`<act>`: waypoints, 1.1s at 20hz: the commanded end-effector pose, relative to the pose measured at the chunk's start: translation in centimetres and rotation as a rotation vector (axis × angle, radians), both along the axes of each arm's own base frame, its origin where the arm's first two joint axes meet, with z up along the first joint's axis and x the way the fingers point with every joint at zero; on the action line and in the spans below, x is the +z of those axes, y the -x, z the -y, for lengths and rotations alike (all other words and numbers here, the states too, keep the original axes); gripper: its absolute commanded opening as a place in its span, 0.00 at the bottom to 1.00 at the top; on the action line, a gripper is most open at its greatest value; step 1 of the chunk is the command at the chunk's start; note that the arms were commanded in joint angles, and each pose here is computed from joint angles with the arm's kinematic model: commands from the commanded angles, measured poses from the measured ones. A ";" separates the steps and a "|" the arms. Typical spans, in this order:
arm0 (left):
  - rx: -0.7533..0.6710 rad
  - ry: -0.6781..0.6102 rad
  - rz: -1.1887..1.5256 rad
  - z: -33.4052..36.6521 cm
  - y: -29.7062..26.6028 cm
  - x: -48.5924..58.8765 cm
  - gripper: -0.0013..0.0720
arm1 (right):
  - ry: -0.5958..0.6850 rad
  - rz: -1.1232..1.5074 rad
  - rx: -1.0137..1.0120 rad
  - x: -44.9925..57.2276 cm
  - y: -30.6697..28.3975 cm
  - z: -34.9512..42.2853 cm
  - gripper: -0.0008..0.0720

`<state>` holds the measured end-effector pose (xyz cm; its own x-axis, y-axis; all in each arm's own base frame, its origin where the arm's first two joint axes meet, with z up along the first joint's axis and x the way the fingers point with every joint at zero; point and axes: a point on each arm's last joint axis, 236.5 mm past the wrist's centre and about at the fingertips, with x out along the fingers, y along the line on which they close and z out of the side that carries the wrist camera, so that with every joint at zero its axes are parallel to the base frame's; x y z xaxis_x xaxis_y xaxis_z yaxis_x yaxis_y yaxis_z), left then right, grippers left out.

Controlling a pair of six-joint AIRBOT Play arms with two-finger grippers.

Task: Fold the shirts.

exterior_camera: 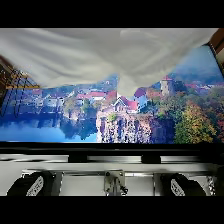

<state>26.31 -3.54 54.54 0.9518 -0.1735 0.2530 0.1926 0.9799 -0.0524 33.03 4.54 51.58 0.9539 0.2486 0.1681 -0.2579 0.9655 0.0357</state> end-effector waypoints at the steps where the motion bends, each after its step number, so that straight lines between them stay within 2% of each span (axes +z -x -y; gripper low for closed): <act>1: 0.005 -0.040 0.191 1.5 10.5 4.7 0.06 | 0.052 0.252 -0.063 6.8 11.7 -0.3 0.09; 5: 0.027 -0.086 0.017 1.4 10.3 0.6 0.06 | 0.059 0.134 -0.080 4.1 14.2 -0.3 0.09; 10: 0.076 -0.133 -0.190 -0.2 6.3 -4.2 0.06 | 0.099 -0.164 -0.144 -2.7 10.6 1.7 0.09; 13: 0.061 -0.152 -0.464 -1.2 0.9 -11.7 0.06 | 0.110 -0.520 -0.116 -11.5 5.7 2.2 0.09; 17: 0.006 -0.108 -0.917 -2.4 -7.4 -27.5 0.06 | 0.049 -1.021 -0.077 -28.7 -1.0 3.0 0.09; 20: -0.023 -0.048 -1.159 -3.0 -12.8 -38.5 0.06 | -0.041 -1.088 -0.088 -37.6 -7.8 3.5 0.09; 22: -0.052 0.012 -1.234 -2.7 -16.4 -43.2 0.06 | -0.179 -1.048 -0.067 -40.6 -13.2 2.7 0.09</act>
